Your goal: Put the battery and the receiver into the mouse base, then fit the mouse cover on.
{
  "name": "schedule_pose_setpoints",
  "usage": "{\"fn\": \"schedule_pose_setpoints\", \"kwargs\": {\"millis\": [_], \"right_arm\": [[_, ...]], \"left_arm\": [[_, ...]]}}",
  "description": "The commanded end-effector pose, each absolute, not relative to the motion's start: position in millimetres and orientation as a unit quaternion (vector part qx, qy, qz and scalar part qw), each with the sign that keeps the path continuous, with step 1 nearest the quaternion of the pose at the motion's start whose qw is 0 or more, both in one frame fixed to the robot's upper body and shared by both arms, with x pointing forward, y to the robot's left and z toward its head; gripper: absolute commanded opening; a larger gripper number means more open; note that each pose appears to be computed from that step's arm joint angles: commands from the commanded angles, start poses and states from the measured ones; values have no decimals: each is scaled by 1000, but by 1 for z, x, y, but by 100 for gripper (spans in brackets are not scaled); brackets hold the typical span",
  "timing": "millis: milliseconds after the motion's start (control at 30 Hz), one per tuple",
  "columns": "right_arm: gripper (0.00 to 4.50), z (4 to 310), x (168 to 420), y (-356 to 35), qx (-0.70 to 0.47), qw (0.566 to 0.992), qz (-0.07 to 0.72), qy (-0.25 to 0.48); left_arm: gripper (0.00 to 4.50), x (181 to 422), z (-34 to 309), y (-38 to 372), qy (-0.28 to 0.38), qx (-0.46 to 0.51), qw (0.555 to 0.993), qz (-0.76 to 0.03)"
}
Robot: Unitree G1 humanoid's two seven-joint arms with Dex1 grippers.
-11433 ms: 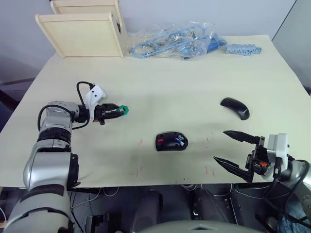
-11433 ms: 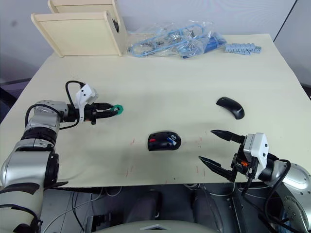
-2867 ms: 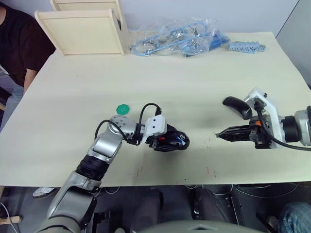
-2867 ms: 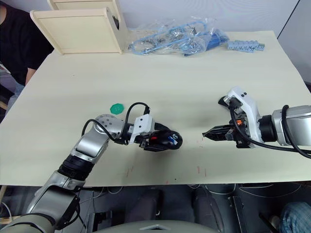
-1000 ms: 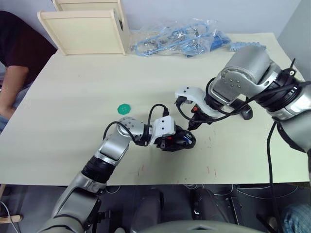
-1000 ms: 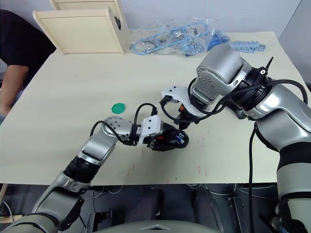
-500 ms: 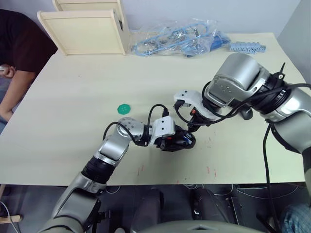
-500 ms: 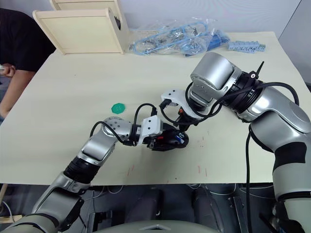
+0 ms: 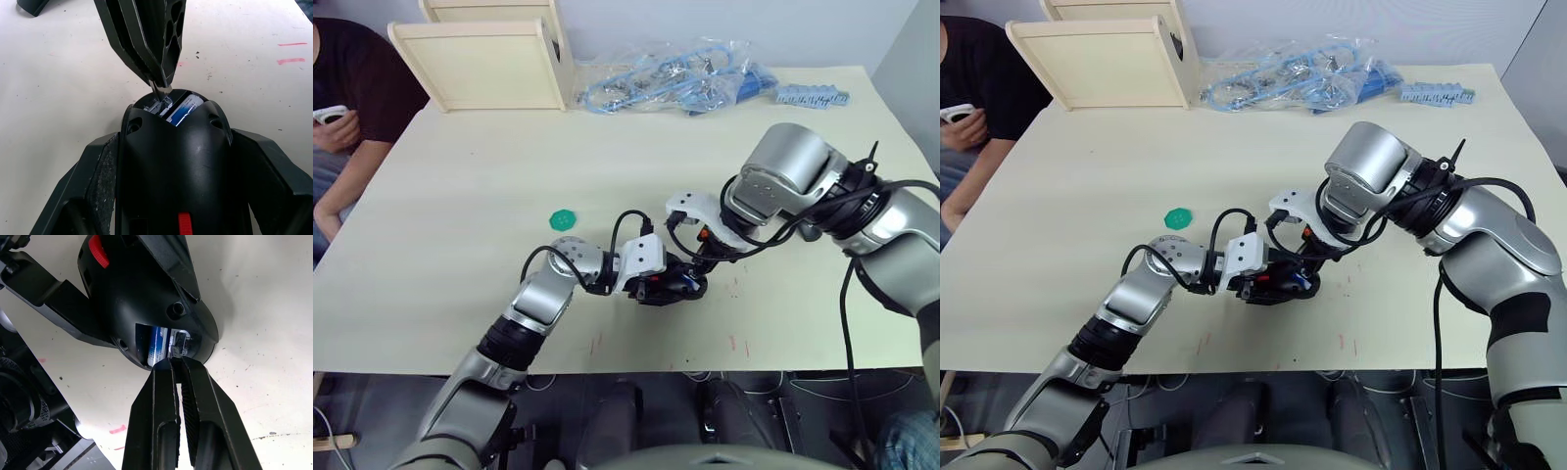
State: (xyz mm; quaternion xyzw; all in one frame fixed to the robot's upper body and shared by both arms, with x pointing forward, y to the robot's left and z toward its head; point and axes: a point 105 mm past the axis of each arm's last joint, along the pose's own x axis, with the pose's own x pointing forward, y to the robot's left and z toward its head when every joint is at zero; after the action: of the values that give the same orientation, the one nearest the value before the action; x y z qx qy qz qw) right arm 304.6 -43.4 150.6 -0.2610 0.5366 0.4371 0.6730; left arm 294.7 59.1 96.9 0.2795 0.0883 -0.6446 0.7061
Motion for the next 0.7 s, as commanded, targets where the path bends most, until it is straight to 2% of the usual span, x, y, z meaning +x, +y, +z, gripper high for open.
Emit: {"fn": "schedule_pose_setpoints", "kwargs": {"millis": [33, 700], "right_arm": [[0, 157, 305, -39, -258, 678, 445, 525], [0, 145, 311, -42, -253, 686, 427, 533]], "left_arm": [[297, 290, 83, 58, 111, 288, 700, -644], [297, 289, 84, 57, 110, 287, 702, -643]]}}
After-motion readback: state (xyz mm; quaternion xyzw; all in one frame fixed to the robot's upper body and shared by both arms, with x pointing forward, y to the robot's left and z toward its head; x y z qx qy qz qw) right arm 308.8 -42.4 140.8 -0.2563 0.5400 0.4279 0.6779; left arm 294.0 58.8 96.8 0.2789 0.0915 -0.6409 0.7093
